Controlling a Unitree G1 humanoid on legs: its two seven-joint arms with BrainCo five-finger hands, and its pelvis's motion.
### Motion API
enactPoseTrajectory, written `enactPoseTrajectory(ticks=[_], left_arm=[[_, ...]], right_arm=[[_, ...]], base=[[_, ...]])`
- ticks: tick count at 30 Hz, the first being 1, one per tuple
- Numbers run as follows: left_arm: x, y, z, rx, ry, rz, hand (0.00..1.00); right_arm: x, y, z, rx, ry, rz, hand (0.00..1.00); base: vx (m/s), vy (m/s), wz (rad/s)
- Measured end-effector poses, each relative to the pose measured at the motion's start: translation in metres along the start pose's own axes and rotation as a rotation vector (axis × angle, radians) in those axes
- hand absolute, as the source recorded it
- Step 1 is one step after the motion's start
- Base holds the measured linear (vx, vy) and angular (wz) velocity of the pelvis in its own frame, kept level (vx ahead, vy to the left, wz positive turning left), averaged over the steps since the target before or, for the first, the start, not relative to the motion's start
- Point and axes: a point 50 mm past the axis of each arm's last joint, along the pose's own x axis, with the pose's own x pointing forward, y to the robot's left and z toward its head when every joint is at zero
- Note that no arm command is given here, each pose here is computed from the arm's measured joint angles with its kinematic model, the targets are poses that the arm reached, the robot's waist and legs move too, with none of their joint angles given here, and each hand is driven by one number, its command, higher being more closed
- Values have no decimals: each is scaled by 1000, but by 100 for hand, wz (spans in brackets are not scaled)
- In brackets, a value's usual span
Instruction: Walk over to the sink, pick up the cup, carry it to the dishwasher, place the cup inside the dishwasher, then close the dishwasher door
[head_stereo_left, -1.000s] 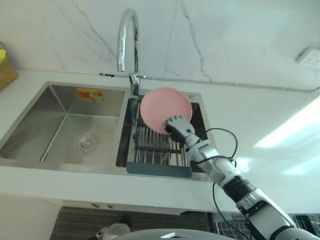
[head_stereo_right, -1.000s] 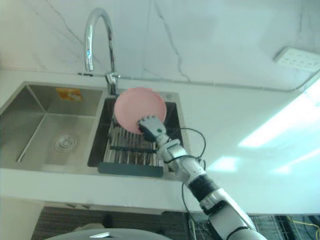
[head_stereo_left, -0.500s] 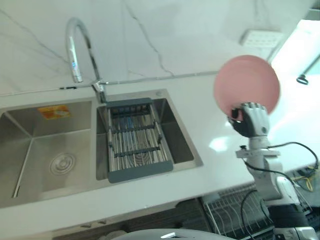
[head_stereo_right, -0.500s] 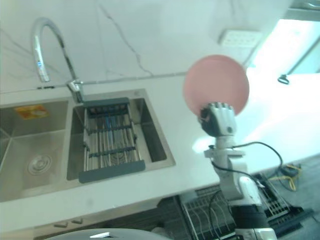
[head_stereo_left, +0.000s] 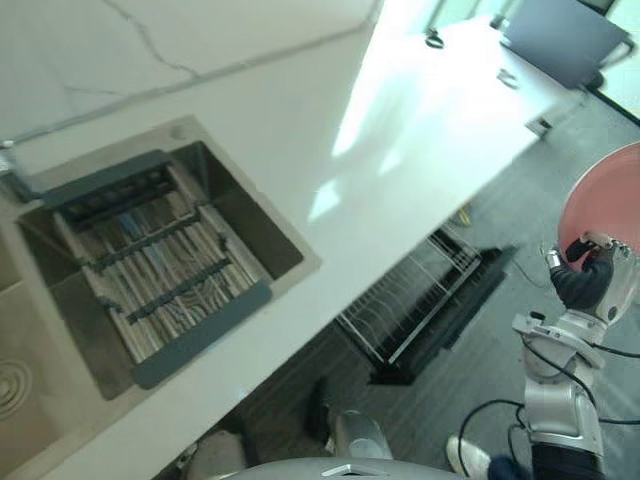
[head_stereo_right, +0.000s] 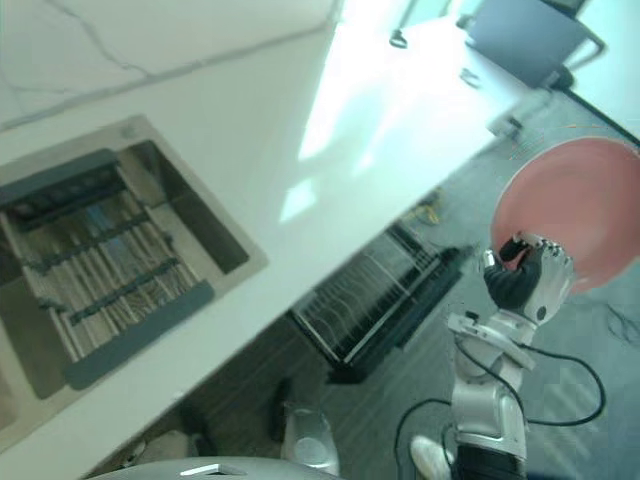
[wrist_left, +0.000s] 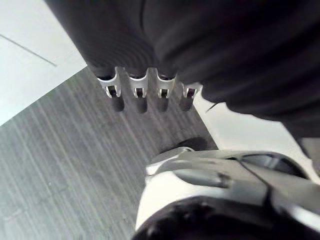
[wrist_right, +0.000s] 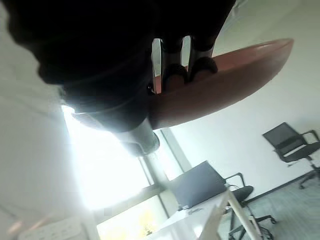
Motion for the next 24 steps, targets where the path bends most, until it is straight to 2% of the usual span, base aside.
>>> enactPoseTrajectory(ticks=[2, 5, 7, 10, 24], left_arm=[[-1, 0, 5, -37, -12, -2, 0], [-2, -4, 19, -107, -66, -14, 0], [-1, -11, 20, -181, -77, -34, 0], [-1, -14, 16, -256, -78, -33, 0], [1, -26, 7, -332, -62, -69, 0]], right_arm=[[-6, 3, -2, 29, 32, 13, 100], [-14, 24, 17, 119, -9, 107, 100], [-32, 45, 32, 182, -23, 239, 100], [-60, 66, 15, 126, 70, 422, 100], [-76, 86, -5, 64, 193, 577, 100]], base=[[42, -65, -48], [-36, -157, -94], [-155, -168, -84], [-114, -35, -10], [-45, 56, 30]])
